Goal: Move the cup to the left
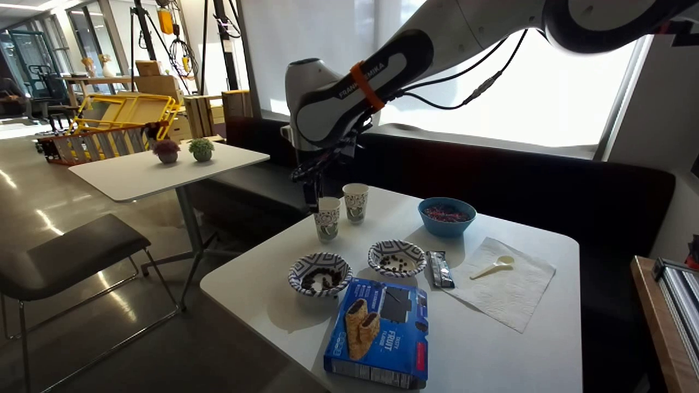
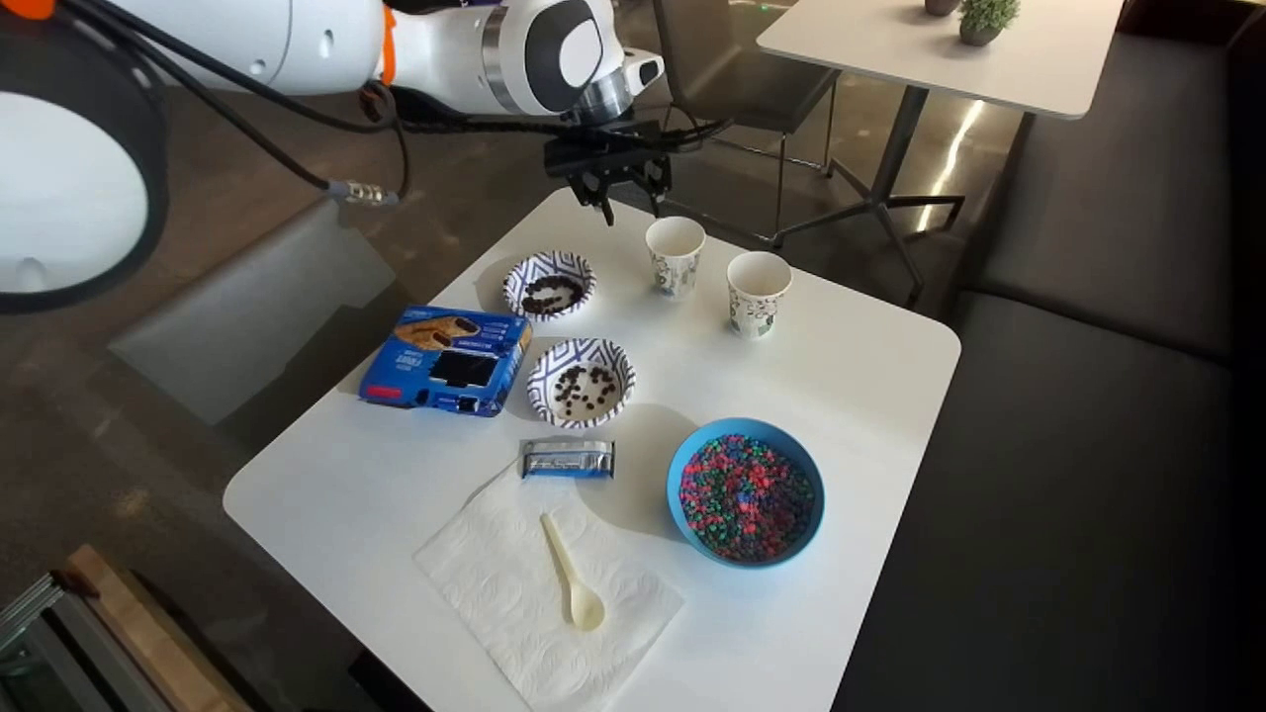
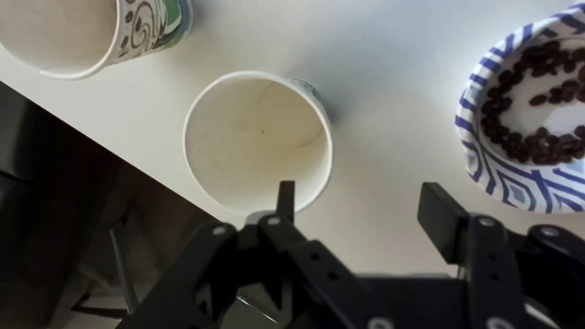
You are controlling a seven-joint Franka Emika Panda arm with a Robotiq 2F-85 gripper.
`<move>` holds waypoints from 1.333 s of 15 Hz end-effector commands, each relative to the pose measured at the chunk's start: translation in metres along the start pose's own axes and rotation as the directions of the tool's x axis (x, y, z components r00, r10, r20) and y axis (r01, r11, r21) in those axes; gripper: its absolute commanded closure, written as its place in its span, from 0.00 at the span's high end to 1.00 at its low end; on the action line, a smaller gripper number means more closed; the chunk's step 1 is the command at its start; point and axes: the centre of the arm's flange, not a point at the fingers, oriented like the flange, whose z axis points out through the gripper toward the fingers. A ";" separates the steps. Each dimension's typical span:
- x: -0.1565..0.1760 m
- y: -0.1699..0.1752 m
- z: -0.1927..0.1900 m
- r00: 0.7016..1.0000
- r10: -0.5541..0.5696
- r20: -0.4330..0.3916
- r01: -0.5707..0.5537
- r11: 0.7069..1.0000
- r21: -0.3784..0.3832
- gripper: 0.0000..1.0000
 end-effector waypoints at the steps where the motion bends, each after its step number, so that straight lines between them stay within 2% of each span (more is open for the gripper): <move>1: -0.029 -0.021 -0.034 0.991 0.131 -0.012 -0.130 0.990 0.048 1.00; 5: -0.065 -0.046 -0.045 0.972 0.232 -0.029 -0.228 0.968 0.105 1.00; 8: -0.086 -0.068 -0.045 0.954 0.299 -0.009 -0.296 0.950 0.103 1.00; 15: -0.137 -0.103 -0.061 0.846 0.533 0.029 -0.533 0.844 0.061 1.00; 16: -0.147 -0.106 -0.066 0.864 0.503 0.010 -0.503 0.864 0.036 1.00; 17: -0.094 -0.076 -0.046 0.872 0.489 0.028 -0.489 0.870 0.067 1.00; 20: -0.113 -0.085 -0.058 0.871 0.491 0.025 -0.491 0.869 0.056 1.00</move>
